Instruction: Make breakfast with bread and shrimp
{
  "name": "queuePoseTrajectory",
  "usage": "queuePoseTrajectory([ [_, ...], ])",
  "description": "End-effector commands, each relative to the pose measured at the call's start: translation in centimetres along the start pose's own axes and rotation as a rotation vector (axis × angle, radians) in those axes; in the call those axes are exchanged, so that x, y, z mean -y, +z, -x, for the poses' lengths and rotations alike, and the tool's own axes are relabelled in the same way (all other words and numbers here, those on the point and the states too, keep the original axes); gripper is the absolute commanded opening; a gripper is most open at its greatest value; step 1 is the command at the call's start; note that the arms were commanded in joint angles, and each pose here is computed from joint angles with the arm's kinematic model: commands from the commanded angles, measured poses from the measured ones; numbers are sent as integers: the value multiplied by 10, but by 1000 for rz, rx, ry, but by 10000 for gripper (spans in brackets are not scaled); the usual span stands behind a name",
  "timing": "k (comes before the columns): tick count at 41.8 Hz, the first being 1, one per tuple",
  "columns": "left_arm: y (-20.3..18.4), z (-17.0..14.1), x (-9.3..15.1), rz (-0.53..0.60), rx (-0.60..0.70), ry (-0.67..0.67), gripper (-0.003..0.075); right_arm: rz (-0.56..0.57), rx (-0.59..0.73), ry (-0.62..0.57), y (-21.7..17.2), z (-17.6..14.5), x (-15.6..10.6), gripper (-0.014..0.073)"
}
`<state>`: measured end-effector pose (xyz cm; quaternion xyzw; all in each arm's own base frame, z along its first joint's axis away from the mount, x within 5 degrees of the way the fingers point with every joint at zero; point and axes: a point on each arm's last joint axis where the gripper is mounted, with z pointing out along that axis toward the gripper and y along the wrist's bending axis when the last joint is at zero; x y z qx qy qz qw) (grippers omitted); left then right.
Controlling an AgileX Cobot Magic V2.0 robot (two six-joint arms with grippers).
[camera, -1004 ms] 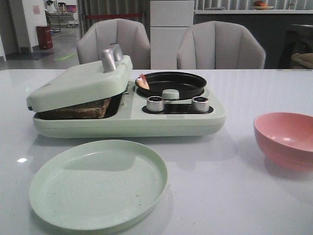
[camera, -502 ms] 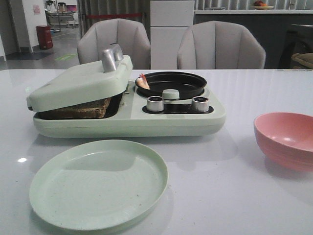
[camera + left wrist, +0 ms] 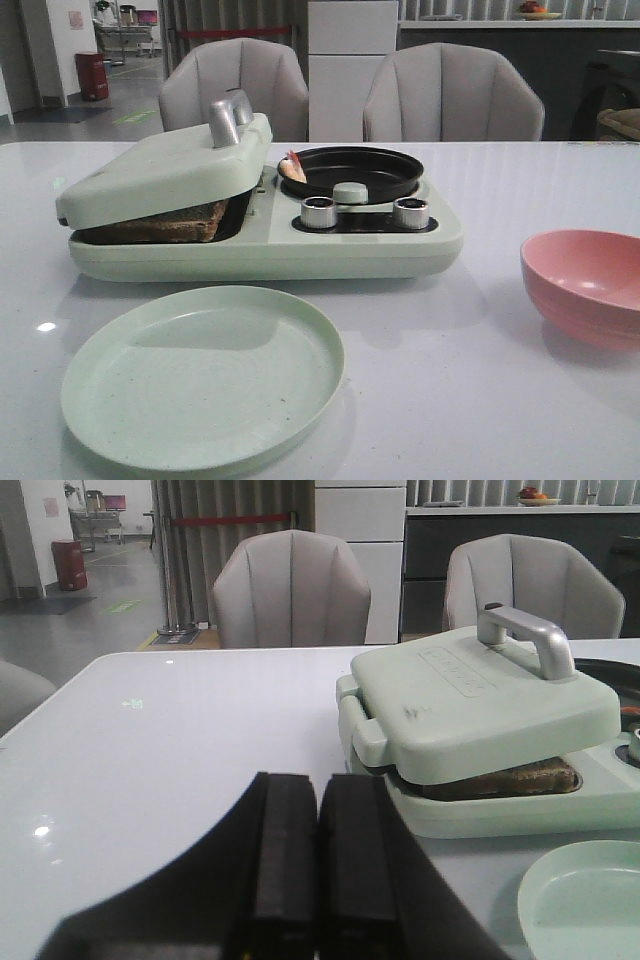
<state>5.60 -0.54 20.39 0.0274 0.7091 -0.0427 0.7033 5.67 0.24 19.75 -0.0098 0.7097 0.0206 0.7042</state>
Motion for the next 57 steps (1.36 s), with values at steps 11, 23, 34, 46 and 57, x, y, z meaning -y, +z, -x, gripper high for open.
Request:
queuePoseTrajectory([
  [11, 0, -1, 1, -12, 75, -9, 102, -49, 145, -37, -3, 16, 2, 46],
  [23, 0, -1, 1, -12, 75, -9, 101, -49, 172, 39, -4, 19, 3, 46],
  [34, 0, -1, 1, -12, 75, -9, 102, -50, 177, 27, -4, 19, 3, 46],
  [46, 0, -1, 1, -12, 75, -9, 102, -50, 174, 28, -4, 19, 3, 46],
  [57, 0, -1, 1, -12, 75, -9, 102, -50, 174, 28, -4, 19, 3, 46],
])
